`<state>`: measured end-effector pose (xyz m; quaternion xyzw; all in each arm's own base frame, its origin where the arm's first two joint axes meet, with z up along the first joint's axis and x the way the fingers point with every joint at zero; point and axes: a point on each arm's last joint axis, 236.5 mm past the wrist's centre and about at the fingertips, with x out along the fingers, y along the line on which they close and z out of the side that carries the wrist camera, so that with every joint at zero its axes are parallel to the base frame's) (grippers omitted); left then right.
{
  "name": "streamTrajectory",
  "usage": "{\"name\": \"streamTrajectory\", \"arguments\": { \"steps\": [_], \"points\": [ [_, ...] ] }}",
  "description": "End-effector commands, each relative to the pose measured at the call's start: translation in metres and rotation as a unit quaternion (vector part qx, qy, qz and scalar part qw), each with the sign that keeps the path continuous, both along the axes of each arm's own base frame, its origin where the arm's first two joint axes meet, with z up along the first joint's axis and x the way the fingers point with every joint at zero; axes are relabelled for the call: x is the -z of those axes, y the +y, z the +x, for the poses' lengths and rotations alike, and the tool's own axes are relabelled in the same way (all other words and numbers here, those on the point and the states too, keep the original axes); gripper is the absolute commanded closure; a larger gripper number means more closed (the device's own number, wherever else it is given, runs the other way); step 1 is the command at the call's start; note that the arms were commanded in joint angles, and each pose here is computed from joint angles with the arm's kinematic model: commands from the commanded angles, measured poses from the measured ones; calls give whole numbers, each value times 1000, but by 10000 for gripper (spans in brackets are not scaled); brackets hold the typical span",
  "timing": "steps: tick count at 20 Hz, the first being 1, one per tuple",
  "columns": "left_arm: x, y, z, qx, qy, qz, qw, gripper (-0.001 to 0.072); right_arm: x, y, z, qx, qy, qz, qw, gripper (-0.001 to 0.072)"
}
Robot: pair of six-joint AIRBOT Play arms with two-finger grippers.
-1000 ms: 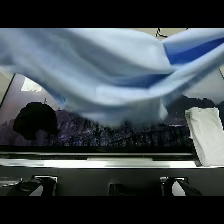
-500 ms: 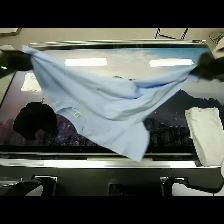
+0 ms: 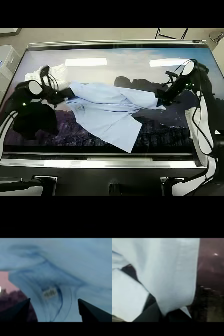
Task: Fold the clothes and pants, and hang the long-sleeved shirts on hangers.
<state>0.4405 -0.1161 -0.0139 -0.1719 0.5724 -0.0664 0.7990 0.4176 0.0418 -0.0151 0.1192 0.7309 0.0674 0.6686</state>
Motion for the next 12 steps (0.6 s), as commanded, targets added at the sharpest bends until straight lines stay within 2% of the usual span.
{"name": "streamTrajectory", "arguments": {
  "steps": [1,3,5,7,9,10,12],
  "points": [
    [34,-43,-108,125,192,-49,972,-3,12,-30,-10,-13,25,-67,997,663],
    [53,-67,-136,123,221,-81,964,-2,11,-25,-13,-15,31,-61,998,663],
    [72,-99,-150,90,226,-134,961,-1,10,-19,-16,-18,36,-53,998,663],
    [79,-130,-153,62,212,-184,958,0,9,-15,-18,-19,40,-43,998,662],
    [82,-152,-148,34,191,-207,959,2,9,-14,-18,-18,42,-41,998,662],
    [84,-162,-145,24,181,-211,960,26,8,-13,-19,-19,43,-41,998,662],
    [88,-173,-137,-2,164,-207,965,285,7,-12,-23,-20,50,-38,998,662]
  ]
}}
